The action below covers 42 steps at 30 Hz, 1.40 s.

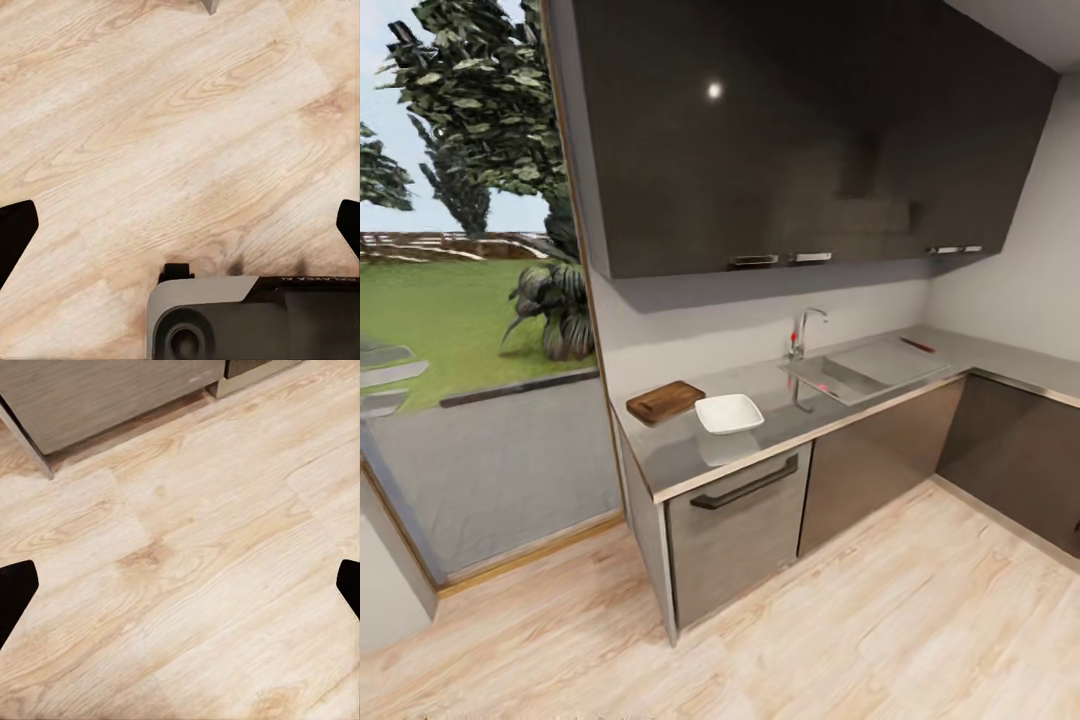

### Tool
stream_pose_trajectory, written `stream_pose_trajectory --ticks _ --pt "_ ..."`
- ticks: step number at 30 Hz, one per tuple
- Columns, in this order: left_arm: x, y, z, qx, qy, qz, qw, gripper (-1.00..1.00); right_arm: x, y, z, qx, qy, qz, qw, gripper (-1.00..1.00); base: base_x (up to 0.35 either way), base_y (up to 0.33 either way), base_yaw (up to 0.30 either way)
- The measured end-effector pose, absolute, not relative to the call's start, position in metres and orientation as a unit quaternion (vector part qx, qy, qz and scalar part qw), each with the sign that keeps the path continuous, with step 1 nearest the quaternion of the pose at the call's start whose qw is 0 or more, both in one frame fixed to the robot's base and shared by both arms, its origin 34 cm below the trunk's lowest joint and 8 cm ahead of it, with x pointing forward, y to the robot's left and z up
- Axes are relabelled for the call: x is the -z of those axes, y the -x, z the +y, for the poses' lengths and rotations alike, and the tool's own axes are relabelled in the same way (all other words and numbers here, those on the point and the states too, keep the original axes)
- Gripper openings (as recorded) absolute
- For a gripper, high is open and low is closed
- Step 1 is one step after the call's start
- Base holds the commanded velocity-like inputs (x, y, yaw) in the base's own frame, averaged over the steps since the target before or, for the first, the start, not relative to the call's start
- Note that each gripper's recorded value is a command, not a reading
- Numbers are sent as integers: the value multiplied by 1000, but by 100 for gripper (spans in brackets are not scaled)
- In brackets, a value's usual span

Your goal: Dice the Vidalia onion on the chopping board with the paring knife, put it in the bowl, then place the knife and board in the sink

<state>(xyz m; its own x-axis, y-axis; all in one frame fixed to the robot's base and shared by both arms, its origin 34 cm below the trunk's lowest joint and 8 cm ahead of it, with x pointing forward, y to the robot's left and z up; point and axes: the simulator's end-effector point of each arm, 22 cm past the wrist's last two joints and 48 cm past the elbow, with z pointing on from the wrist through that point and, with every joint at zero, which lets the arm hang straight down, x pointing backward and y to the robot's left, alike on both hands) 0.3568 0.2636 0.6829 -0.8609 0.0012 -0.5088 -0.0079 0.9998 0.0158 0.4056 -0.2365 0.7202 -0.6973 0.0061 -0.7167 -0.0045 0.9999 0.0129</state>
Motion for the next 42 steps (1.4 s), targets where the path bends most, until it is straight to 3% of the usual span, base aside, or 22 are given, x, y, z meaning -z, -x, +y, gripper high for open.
stream_pose_trajectory --ticks 42 --pt "-684 -359 264 -9 1 963 270 100 -720 -406 -236 -7 0 921 389 100 0 -339 241"
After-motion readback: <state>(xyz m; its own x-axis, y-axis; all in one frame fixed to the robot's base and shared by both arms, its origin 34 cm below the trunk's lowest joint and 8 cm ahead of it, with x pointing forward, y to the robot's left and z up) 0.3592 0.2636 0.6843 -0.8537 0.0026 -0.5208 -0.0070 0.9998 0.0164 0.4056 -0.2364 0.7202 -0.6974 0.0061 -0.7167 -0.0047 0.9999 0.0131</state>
